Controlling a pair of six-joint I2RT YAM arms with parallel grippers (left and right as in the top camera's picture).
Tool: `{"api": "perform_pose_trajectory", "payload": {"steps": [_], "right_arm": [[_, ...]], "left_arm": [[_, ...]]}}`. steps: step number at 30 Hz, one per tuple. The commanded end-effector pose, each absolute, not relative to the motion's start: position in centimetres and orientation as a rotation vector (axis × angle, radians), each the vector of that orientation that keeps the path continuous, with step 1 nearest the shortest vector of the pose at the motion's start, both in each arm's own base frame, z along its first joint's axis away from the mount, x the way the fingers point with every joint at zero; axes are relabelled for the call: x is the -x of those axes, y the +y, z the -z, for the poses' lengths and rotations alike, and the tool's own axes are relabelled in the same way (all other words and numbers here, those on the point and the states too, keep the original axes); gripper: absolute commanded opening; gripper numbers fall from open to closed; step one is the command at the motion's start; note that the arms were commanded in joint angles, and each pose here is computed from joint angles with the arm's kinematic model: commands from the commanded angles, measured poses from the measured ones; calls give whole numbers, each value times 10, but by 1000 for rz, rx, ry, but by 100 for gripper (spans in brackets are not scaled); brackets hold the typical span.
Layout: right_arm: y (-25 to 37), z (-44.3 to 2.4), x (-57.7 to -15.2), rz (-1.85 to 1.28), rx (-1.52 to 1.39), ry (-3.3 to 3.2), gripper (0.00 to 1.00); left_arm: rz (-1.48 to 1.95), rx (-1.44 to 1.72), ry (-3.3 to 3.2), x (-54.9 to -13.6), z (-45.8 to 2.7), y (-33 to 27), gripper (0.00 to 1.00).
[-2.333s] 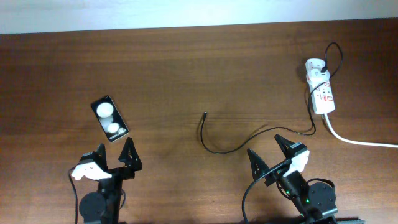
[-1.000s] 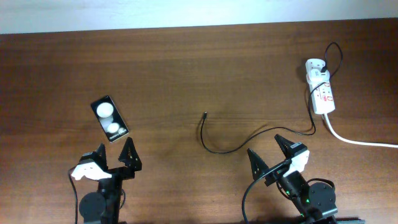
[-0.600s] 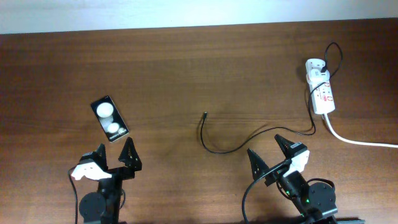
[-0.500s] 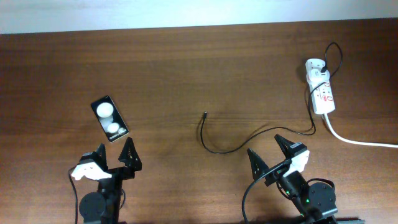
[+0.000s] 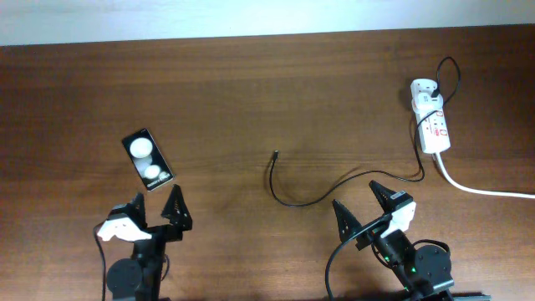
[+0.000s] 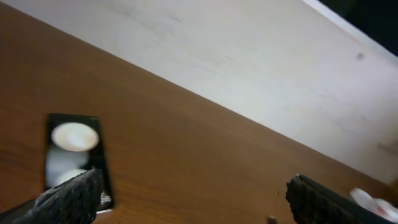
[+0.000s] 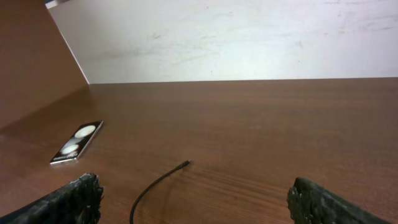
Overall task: Plug charger to phone and switch on socket
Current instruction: 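Move the left gripper over the black phone and lower onto it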
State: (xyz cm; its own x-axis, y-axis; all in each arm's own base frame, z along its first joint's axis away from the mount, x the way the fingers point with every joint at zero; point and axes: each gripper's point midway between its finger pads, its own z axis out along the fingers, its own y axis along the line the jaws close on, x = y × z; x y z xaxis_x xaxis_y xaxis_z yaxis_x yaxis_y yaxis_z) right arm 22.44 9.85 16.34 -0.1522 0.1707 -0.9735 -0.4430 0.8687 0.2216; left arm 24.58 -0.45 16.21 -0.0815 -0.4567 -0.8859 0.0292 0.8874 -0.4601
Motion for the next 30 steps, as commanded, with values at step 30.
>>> {"api": "perform_pose_trajectory", "payload": {"steps": [30], "right_arm": [[99,-161,-224,-545,208,1641,99]], "left_arm": [[29,426,2570,-334,-207,31,99]]}}
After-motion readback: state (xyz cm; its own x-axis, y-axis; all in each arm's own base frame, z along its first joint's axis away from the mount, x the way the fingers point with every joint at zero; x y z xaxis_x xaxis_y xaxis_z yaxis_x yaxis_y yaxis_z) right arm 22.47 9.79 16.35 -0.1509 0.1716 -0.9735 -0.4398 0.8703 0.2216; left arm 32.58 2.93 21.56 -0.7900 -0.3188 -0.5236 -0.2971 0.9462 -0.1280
